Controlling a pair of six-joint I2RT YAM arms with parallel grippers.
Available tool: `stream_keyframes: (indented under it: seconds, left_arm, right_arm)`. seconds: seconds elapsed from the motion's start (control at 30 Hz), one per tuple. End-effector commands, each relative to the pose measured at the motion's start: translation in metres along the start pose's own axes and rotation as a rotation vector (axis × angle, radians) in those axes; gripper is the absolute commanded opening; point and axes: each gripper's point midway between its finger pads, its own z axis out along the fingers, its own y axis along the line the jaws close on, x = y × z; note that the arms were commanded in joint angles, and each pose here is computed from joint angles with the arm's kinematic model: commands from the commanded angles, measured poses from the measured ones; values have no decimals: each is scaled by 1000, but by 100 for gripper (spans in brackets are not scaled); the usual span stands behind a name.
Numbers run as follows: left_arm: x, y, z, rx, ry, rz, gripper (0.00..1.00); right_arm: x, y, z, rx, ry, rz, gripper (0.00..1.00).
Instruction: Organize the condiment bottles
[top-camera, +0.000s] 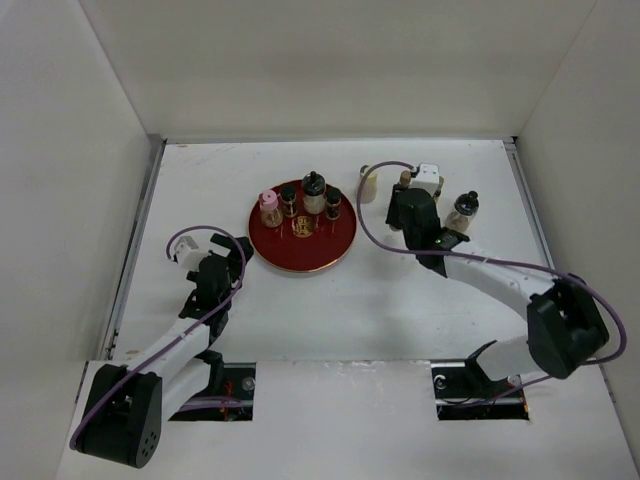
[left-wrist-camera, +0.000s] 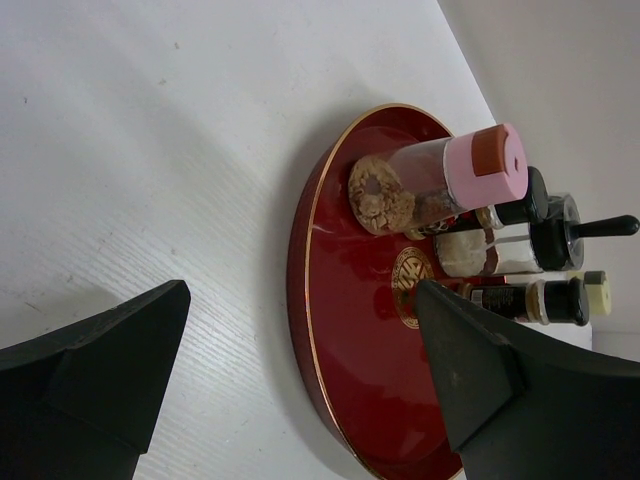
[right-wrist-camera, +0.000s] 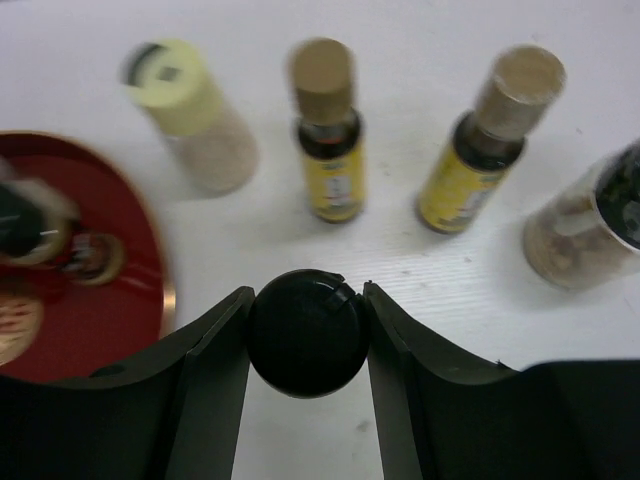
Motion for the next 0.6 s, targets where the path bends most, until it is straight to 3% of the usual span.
stream_keyframes:
  seconds: [0.0, 0.27, 0.57]
  left_arm:
    - [-9, -15, 1, 44, -36, -14, 100]
    - [-14, -13, -1, 45, -52, -22, 100]
    - [-28, 2, -3, 12, -93, -90, 100]
  right_arm:
    - [-44, 43, -34, -130, -107, 37, 44]
    - [-39, 181, -60, -475, -69, 50, 44]
    - [-11, 299, -58, -643, -39, -1, 44]
